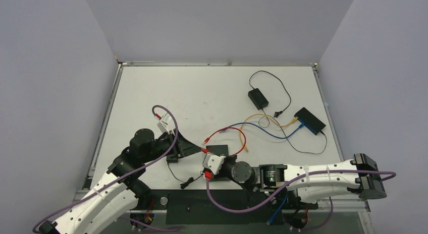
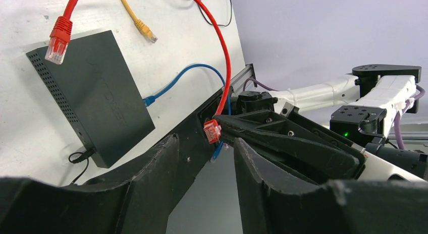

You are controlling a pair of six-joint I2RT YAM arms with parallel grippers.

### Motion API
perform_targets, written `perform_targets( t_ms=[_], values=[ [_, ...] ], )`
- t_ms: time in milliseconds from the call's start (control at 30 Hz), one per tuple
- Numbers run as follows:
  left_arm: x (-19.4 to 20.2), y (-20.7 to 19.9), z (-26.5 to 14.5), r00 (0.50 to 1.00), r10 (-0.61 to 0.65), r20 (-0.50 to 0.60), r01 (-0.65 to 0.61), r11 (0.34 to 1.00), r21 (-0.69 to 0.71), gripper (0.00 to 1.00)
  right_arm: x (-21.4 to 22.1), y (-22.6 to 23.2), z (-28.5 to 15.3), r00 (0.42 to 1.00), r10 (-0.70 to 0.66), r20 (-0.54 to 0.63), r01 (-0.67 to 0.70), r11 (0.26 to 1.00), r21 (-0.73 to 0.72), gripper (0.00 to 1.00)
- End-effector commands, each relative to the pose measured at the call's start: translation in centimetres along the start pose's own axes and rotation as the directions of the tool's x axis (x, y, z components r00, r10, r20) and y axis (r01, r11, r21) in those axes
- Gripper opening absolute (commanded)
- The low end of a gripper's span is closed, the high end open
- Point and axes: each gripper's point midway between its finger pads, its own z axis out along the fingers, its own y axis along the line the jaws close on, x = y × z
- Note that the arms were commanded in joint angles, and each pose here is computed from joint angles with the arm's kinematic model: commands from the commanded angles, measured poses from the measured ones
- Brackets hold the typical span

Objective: Insert the plug into the switch port
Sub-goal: Pick up the connector from the center of the board.

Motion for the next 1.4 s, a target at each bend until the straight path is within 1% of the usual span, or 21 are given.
perform_targets(
  t_ms=[0, 533, 567, 633, 833, 900, 967, 1000, 1100, 1267, 1300, 1333, 1367],
  values=[
    [-0.4, -1.4, -0.1, 1.000, 0.007, 0.009, -0.008, 0.998, 0.061, 0.41, -0.9, -0.7, -0.6, 1.000, 0.000, 0.029, -0.002, 0.999, 0.038, 0.00],
    [0.2, -0.8, 0.4, 1.000, -0.002, -0.029, 0.003, 0.998, 0.058, 0.37, -1.3, 0.2, -0.2, 0.999, -0.047, 0.021, 0.046, 0.998, 0.032, 0.00],
    [0.3, -0.7, 0.5, 1.000, -0.004, -0.031, 0.005, 0.998, 0.056, 0.37, -1.4, 0.8, -0.1, 0.998, -0.050, 0.033, 0.050, 0.999, 0.000, 0.00],
    [0.3, -0.8, 0.5, 0.999, -0.004, -0.033, 0.006, 0.998, 0.059, 0.35, -1.3, 0.4, -0.1, 0.998, -0.053, 0.021, 0.053, 0.998, 0.026, 0.00],
    [0.5, -0.8, 0.5, 0.999, 0.005, -0.043, -0.002, 0.998, 0.067, 0.26, -1.2, 0.4, 0.1, 0.998, -0.061, 0.014, 0.060, 0.997, 0.040, 0.00],
    [0.7, -0.6, 0.5, 0.999, 0.005, -0.052, -0.002, 0.998, 0.069, 0.21, -1.0, 0.4, 0.2, 0.998, -0.067, 0.007, 0.067, 0.997, 0.040, 0.00],
    [0.9, -0.7, 0.5, 0.998, 0.005, -0.059, -0.001, 0.997, 0.078, 0.14, -1.0, 0.6, 0.3, 0.998, -0.068, 0.006, 0.068, 0.997, 0.038, 0.00],
    [1.0, -0.6, 0.6, 0.998, 0.003, -0.062, 0.001, 0.997, 0.077, 0.09, -0.9, 0.6, 0.3, 0.998, -0.069, 0.005, 0.069, 0.997, 0.037, 0.00],
    [1.0, -0.6, 0.7, 0.998, 0.008, -0.068, -0.002, 0.997, 0.082, 0.00, -0.9, 0.6, 0.3, 0.999, -0.053, 0.006, 0.053, 0.998, 0.043, 0.00],
    [1.2, -0.5, 0.8, 0.997, 0.014, -0.073, -0.007, 0.996, 0.091, 0.00, -0.9, 0.6, 0.2, 1.000, -0.024, 0.010, 0.023, 0.999, 0.045, 0.00],
    [1.2, -0.5, 0.9, 0.997, 0.017, -0.073, -0.011, 0.996, 0.093, 0.00, -1.0, 0.6, 0.1, 1.000, -0.018, 0.013, 0.017, 0.999, 0.045, 0.03],
    [1.2, -0.5, 0.9, 0.997, 0.021, -0.073, -0.014, 0.995, 0.095, 0.00, -0.9, 0.7, 0.1, 1.000, -0.012, 0.015, 0.011, 0.999, 0.039, 0.11],
    [1.2, -0.5, 0.9, 0.997, 0.028, -0.074, -0.021, 0.995, 0.096, 0.00, -1.0, 0.5, 0.0, 1.000, -0.005, 0.020, 0.004, 0.999, 0.040, 0.16]
  ],
)
